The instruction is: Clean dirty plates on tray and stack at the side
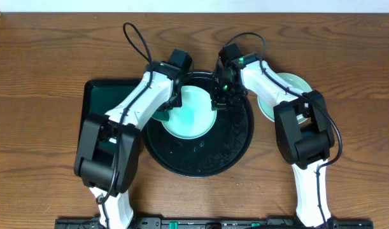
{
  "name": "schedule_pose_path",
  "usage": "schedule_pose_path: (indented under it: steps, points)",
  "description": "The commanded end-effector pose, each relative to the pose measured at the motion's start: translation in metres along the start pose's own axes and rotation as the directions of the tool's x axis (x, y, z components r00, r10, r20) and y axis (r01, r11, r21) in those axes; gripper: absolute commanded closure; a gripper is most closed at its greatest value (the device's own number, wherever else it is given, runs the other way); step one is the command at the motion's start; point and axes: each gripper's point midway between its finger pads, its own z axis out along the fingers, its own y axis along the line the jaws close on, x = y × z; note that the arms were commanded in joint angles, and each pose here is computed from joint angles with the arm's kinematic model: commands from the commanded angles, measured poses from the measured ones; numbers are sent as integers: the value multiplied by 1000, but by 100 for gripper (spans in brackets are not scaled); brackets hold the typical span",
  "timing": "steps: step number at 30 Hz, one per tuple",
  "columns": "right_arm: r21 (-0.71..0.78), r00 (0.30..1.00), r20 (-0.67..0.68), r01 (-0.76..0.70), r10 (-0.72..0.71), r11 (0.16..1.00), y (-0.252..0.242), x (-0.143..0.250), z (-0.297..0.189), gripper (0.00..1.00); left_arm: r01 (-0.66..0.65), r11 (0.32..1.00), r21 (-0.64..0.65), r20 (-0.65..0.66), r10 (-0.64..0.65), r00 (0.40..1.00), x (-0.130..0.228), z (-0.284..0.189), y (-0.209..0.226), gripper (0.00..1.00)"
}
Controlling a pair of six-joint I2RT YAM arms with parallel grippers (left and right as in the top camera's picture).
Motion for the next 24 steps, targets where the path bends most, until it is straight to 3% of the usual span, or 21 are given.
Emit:
schedule_pose_path:
  steps: [1,6,13,17,24]
  points:
    - [55,997,-68,-23,26,998,-17,13,27,99,50,996,73,86,-56,995,-24,-46,10,93]
    - [62,998,-25,56,-54,997,-7,9,10,99,162,970,181,9,-166,986,-20,-65,43,93]
    - [396,950,179,167,-254,903,1,-10,-57,99,378,911,163,-100,-366,925,-18,-48,124,93]
    - [594,885,268,159,-381,788,18,-10,-102,99,440,886,145,-105,-428,898,-19,-42,148,93]
    - [810,768,334,62,-547,582,44,-1,-160,99,478,868,132,-109,-467,878,-19,-39,164,93]
